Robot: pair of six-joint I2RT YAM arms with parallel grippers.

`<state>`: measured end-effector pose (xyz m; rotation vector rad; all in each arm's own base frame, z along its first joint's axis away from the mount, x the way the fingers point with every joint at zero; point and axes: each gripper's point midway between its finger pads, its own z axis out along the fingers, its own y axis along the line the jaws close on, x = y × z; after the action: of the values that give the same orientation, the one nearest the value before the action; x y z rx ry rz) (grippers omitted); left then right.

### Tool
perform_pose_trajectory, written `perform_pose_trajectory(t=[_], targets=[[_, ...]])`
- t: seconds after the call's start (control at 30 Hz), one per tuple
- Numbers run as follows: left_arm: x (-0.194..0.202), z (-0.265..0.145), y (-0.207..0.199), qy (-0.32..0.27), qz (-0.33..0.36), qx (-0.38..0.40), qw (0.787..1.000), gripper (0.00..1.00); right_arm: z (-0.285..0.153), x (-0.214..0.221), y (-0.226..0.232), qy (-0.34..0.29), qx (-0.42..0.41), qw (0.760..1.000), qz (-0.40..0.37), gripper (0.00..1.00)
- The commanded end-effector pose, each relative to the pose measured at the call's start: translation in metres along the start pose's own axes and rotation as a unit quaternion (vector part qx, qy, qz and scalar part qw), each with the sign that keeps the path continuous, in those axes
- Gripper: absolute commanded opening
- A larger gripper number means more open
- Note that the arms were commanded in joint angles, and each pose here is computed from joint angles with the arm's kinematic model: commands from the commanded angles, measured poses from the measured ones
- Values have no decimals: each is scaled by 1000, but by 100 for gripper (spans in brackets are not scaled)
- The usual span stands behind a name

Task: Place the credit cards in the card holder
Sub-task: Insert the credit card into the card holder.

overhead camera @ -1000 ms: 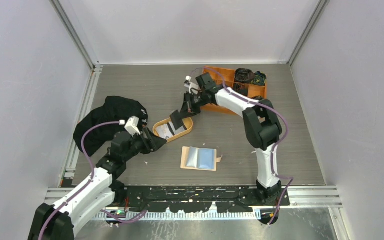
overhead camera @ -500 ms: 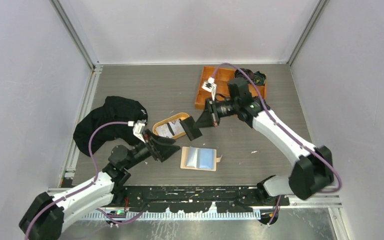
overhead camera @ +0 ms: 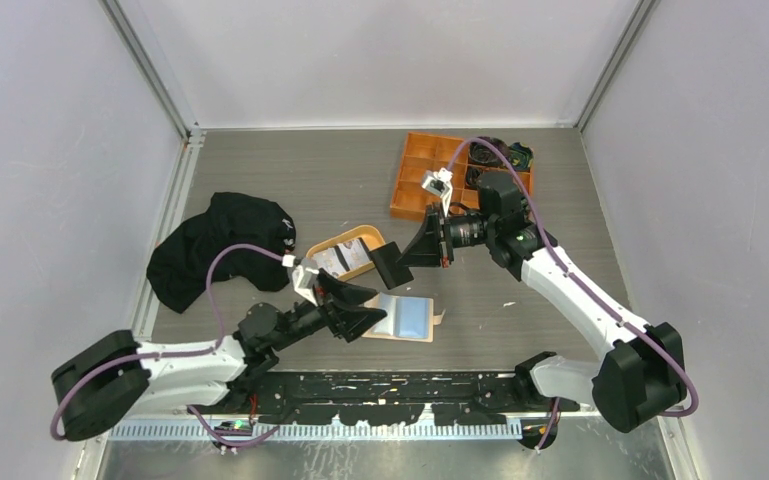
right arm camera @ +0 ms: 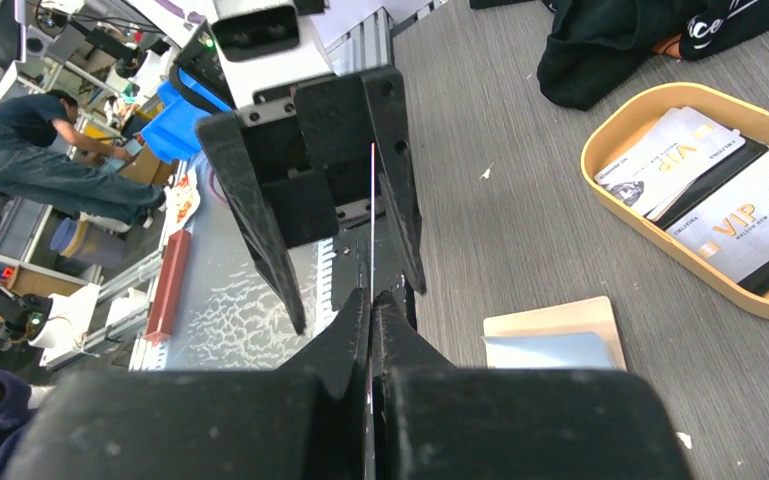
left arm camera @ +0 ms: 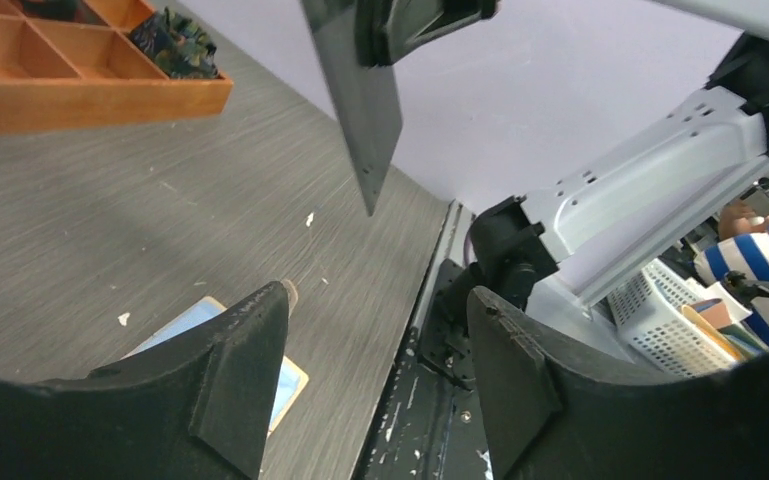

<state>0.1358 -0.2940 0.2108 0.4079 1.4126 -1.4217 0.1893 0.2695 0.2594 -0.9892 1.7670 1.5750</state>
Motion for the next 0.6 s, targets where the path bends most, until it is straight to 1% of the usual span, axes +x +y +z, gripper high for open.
perform_pose_trajectory(t=[0.0, 0.07, 0.2, 0.33, 0.4, 0.5, 0.53, 0.57], targets=[[-47, 22, -22, -98, 23, 36, 994, 64, 1, -10, 13, -11, -25, 999, -44, 1], [-52, 24, -21, -113, 19, 35, 993, 60, 2, -8, 11, -8, -26, 999, -42, 1], [-58, 28, -22, -121, 20, 33, 992, 52, 5, -2, 9, 4, -35, 999, -31, 1], [-68, 26, -19, -136, 15, 15, 991, 40, 8, 5, 10, 20, -43, 998, -33, 1], [-70, 27, -17, -132, 11, 3, 991, 36, 8, 6, 11, 22, -45, 998, -40, 1], [-71, 28, -16, -116, 13, -11, 993, 34, 8, 8, 12, 24, -47, 998, -44, 1], [-72, 28, -16, -114, 14, -13, 993, 32, 8, 8, 12, 24, -49, 998, -43, 1], [-74, 28, -17, -113, 16, -13, 993, 27, 8, 8, 12, 25, -49, 998, -44, 1]])
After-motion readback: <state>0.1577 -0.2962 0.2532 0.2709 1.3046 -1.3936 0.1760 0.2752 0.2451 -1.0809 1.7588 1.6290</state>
